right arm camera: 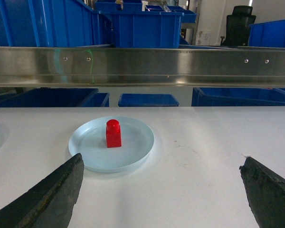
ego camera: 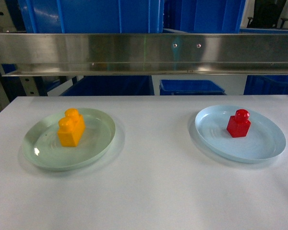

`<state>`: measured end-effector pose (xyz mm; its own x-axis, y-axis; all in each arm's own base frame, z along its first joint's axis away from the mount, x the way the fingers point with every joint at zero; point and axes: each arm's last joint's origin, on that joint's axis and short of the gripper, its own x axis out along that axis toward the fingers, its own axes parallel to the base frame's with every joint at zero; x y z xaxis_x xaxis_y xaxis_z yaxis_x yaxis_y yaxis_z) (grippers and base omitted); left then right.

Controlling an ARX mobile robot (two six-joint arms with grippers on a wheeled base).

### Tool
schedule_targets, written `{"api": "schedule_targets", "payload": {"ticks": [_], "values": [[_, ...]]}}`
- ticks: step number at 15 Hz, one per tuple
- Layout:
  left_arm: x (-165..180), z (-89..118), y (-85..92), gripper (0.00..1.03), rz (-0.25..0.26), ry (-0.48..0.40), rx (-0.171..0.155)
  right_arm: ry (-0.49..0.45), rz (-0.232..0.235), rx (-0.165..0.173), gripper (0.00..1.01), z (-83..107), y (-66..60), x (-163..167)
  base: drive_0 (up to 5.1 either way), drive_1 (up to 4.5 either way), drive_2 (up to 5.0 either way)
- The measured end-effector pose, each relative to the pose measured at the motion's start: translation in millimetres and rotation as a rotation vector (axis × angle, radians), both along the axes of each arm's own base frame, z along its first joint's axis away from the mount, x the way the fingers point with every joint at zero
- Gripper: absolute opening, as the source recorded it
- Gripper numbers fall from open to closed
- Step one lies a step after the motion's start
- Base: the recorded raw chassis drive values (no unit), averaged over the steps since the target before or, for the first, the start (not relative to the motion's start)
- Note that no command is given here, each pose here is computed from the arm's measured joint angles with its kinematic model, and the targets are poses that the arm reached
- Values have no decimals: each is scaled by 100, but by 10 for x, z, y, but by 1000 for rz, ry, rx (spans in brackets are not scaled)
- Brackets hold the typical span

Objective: Sort and place red and yellow blocks in left bins

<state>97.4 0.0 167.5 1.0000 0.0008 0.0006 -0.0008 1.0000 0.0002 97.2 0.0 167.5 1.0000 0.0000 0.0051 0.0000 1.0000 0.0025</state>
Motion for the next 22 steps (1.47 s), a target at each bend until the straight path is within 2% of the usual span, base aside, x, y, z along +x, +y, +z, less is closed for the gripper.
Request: {"api": "schedule_targets", "payload": {"ticks": [11, 12, 13, 14, 16, 17, 18, 19, 20, 21, 22], "values": [[0, -1, 0, 98, 0, 1, 0, 0, 0, 0, 98, 0, 0, 0, 0, 0, 0], [11, -22, 12, 98, 8, 33, -6, 1, 10, 0, 98, 3, -1, 5, 0, 0, 0], [62, 17, 27, 98, 16, 64, -23, 2, 20, 9, 98, 39, -23, 46, 0, 0, 0], [127, 147, 44, 98, 20, 60, -30, 11, 16, 30, 98, 132, -32, 122, 0, 0, 0], [374, 512, 71, 98, 28, 15, -43, -10, 81, 76, 98, 541, 14, 423, 0, 0, 0], [577, 628, 54, 98, 13, 25, -46, 6, 103, 95, 98, 731, 31, 686, 0, 0, 0], [822, 681, 7, 98, -11, 73, -44, 83, 104, 117, 98, 795, 44, 1002, 0, 0, 0], [1137, 675, -53, 98, -52, 163, -47, 192, 117, 137, 98, 751, 90, 1336, 0, 0, 0], [1428, 598, -105, 98, -68, 247, -45, 294, 126, 144, 98, 609, 156, 1699, 0, 0, 0], [1706, 472, -139, 98, -52, 291, -33, 356, 119, 143, 98, 481, 194, 1977, 0, 0, 0], [1948, 260, -128, 98, -16, 327, -4, 359, 108, 122, 98, 336, 255, 2180, 0, 0, 0]]}}
